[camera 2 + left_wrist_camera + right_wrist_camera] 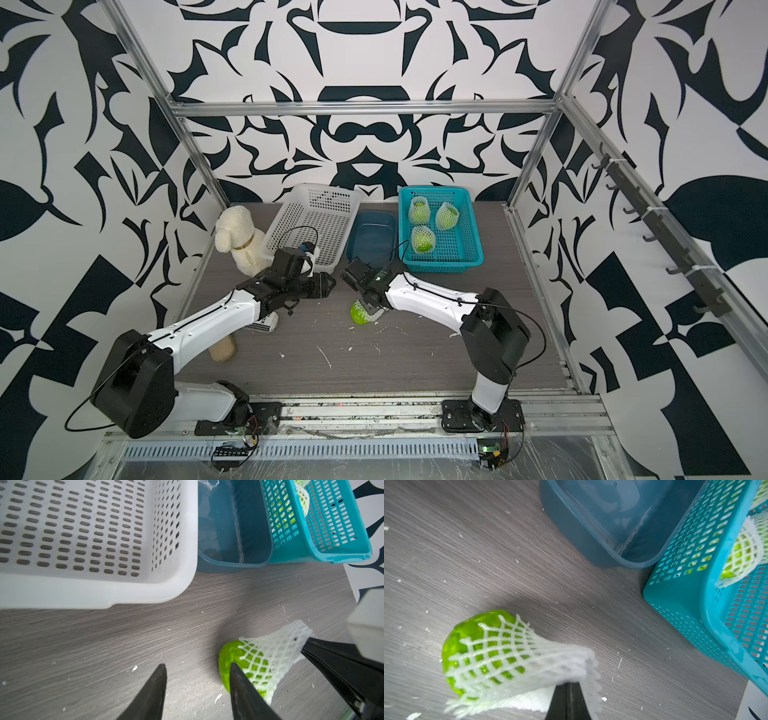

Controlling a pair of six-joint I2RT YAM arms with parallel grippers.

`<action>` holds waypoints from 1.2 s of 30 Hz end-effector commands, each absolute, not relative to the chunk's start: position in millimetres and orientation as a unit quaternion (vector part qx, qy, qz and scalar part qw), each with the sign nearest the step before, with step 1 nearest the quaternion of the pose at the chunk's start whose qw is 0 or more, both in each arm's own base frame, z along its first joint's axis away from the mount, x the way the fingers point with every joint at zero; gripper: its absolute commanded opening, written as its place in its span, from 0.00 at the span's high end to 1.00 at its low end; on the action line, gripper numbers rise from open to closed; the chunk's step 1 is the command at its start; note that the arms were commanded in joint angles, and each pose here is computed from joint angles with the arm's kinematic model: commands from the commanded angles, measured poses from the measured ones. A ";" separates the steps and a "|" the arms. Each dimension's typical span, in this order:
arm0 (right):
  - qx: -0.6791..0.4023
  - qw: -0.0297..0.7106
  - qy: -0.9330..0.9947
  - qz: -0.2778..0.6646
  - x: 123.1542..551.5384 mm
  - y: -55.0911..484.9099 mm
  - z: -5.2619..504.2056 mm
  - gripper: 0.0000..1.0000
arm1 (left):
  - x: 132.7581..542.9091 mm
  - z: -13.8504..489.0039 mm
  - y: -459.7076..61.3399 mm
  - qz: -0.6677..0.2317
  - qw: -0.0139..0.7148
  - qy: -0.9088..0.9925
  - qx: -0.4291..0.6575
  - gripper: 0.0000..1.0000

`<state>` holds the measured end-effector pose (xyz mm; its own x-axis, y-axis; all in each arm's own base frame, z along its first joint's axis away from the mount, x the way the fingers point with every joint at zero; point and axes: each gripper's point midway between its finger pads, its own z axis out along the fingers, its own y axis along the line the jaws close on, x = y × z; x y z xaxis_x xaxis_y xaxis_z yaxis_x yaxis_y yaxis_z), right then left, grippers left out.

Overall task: Sleeve custard apples in foam nets
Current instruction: Put on the foam net on the custard apple.

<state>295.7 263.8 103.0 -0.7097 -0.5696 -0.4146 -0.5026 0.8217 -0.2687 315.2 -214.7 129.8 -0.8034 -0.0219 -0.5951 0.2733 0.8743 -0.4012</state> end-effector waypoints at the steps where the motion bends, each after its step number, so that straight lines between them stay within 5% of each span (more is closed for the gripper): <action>1: -0.277 0.263 0.922 -0.059 301.7 268.6 117.7 1.00 | 315.3 132.7 -217.8 -0.245 0.303 0.918 0.076 0.49; 11: -0.295 0.263 0.911 0.116 275.8 316.3 135.0 1.00 | 314.1 131.0 -215.2 -0.242 0.304 0.918 0.073 0.49; 22: -0.311 0.248 0.911 0.105 267.4 320.6 121.5 1.00 | 312.5 131.4 -215.1 -0.244 0.304 0.918 0.073 0.49; 33: -0.324 0.242 0.906 0.122 261.7 337.8 118.9 0.87 | 309.5 132.1 -214.6 -0.248 0.302 0.918 0.071 0.49; 36: -0.322 0.248 0.905 0.124 262.0 336.6 124.4 0.75 | 308.8 135.2 -213.4 -0.248 0.306 0.916 0.071 0.49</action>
